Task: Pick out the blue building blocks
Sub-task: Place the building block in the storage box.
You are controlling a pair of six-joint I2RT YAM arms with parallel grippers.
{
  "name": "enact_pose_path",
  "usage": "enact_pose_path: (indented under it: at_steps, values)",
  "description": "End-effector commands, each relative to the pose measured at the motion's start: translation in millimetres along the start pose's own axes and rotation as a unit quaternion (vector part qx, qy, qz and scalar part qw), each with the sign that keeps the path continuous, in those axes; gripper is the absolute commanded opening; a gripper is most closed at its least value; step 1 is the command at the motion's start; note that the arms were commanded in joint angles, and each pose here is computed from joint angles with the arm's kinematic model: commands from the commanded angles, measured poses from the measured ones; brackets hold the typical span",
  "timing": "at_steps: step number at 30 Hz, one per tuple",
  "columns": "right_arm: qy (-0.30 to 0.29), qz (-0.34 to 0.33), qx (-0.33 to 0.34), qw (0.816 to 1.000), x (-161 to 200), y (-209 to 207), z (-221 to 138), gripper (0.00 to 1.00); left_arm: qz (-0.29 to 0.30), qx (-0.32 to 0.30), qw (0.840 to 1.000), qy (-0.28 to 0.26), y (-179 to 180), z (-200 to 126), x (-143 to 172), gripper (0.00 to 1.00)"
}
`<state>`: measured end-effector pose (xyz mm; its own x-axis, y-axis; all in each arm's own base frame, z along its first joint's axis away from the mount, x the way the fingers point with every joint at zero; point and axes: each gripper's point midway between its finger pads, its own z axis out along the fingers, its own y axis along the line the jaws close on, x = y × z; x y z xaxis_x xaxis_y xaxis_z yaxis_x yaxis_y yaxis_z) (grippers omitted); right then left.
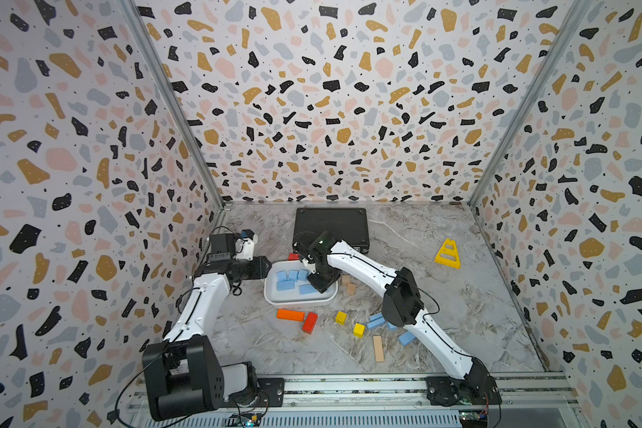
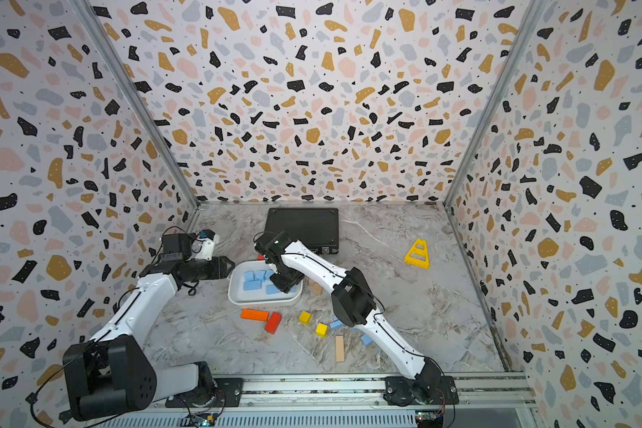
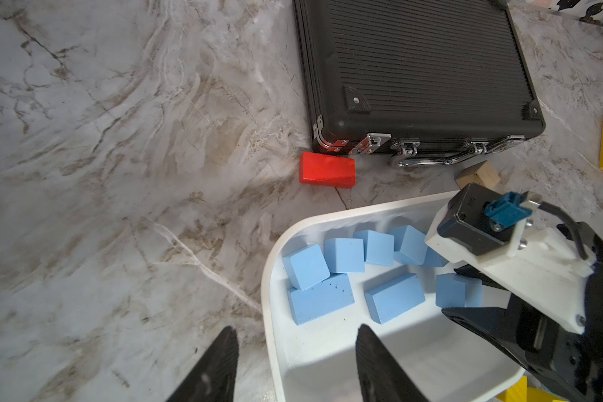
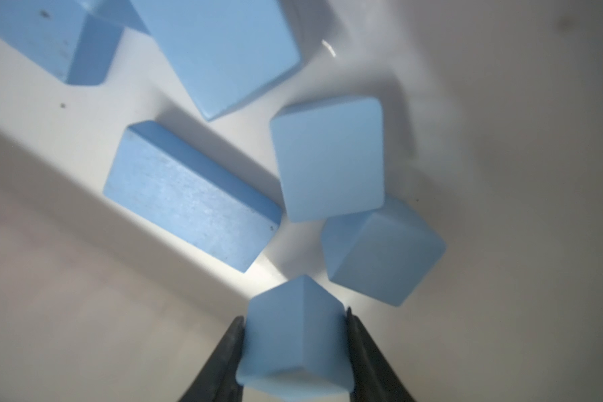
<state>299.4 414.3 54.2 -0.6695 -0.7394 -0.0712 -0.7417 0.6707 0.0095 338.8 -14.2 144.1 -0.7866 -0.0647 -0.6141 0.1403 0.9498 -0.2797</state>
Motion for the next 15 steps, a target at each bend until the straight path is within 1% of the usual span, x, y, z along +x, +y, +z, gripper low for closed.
enact_pose_path:
  at_steps: [1, 3, 4, 9, 15]
  values:
    - [-0.023, 0.014, 0.019, 0.999, -7, -15, -19, 0.43, 0.003, 0.005, 1.0, -0.018, -2, -4, -6, 0.55]
    - [-0.029, 0.017, 0.023, 0.999, -8, -17, -23, 0.52, 0.003, 0.006, 1.0, -0.017, -2, -3, -5, 0.55]
    - [-0.032, 0.018, 0.023, 0.999, -9, -17, -26, 0.54, 0.004, 0.006, 1.0, -0.017, -3, -3, -6, 0.55]
    - [-0.064, 0.017, 0.012, 0.998, -17, -14, -48, 0.57, 0.007, 0.013, 1.0, -0.018, -5, -4, -6, 0.55]
    - [-0.126, 0.02, -0.001, 0.992, -28, -11, -96, 0.57, 0.014, 0.031, 0.999, -0.014, -11, -3, -3, 0.55]
